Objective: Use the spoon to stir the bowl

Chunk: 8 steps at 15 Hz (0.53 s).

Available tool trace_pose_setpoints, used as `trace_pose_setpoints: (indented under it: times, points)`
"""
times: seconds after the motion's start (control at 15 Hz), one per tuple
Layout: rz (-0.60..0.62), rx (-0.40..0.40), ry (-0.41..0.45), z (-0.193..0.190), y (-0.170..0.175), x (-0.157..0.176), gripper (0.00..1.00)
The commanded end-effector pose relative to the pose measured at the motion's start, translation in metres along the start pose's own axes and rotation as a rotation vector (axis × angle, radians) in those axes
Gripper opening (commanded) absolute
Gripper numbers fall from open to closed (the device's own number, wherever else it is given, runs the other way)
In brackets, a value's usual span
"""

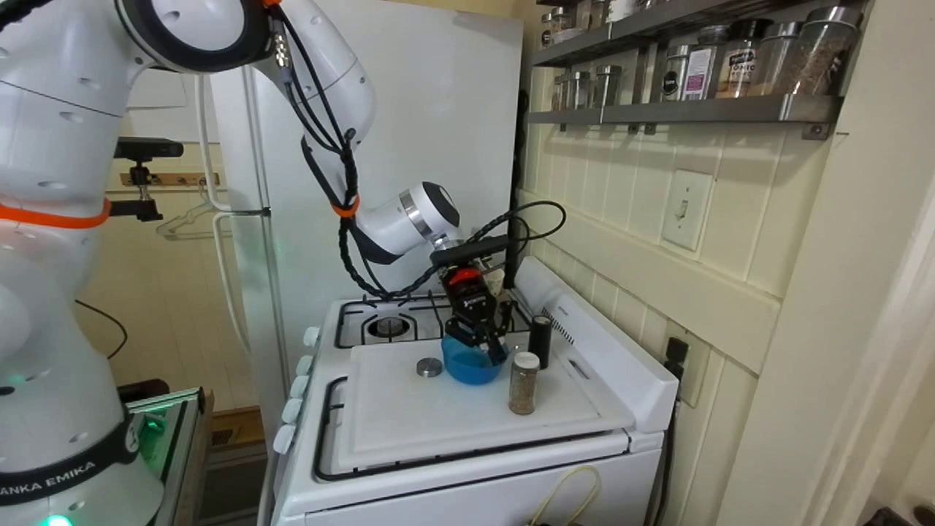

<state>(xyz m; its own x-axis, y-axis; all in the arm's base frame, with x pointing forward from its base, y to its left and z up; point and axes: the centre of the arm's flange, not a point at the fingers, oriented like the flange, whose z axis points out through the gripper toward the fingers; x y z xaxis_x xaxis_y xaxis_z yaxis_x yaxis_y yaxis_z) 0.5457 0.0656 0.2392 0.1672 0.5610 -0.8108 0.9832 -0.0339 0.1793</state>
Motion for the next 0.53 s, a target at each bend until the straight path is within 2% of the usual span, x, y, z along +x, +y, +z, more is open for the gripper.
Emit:
trace_pose_setpoints:
  times: [0.0, 0.27, 0.47]
  points:
    - [0.003, 0.008, 0.079, -0.011, -0.002, -0.001, 0.02]
    - [-0.012, 0.018, 0.131, -0.023, -0.004, -0.004, 0.02]
    - [-0.027, 0.031, 0.133, -0.028, -0.006, -0.009, 0.02]
